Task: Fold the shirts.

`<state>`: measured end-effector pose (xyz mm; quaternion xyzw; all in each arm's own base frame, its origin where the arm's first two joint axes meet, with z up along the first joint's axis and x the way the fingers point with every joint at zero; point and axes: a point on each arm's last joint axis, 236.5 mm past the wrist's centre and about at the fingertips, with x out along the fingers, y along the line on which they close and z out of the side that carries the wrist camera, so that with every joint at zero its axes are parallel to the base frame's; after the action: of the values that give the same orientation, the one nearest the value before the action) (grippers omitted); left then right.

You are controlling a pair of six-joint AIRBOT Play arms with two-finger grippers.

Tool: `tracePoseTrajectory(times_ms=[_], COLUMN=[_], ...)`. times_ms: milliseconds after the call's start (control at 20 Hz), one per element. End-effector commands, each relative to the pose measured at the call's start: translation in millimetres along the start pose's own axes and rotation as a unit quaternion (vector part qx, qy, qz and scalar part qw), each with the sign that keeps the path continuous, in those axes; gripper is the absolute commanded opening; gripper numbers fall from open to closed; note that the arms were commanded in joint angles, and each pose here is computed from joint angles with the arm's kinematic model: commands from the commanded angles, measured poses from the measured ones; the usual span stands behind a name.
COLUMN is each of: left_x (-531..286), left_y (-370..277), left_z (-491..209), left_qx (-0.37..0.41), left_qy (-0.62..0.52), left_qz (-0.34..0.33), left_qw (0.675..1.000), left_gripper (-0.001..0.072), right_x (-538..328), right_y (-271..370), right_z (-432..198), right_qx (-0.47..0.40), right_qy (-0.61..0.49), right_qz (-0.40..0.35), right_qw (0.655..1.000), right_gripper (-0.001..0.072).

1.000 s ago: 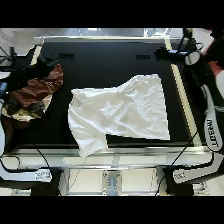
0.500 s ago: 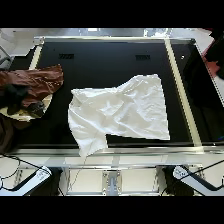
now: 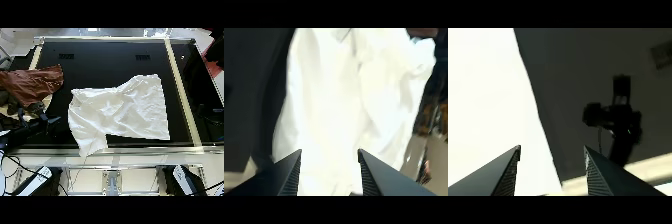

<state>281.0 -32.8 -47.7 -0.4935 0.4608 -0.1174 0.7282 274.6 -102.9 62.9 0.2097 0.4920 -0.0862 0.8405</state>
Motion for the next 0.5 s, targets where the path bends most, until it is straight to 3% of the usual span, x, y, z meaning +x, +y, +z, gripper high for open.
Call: tracePoseTrajectory(times_ms=[0, 450], left_x=[25.3, 39.9], left_y=[14.2, 20.9], left_z=[-31.5, -55.2], left_qx=[0.038, 0.035], left_qy=[0.046, 0.09], left_qz=[0.048, 0.089], left_qw=[0.997, 0.991], left_gripper=[0.0398, 0.0399], right_x=[-7.2, -27.7], right_y=[7.9, 13.7], right_z=[2.9, 3.6], right_qx=[0.002, -0.021], right_qy=[-0.034, -0.064], right_qz=[0.009, 0.001], right_qw=[0.999, 0.998], right_gripper=[0.0453, 0.0453])
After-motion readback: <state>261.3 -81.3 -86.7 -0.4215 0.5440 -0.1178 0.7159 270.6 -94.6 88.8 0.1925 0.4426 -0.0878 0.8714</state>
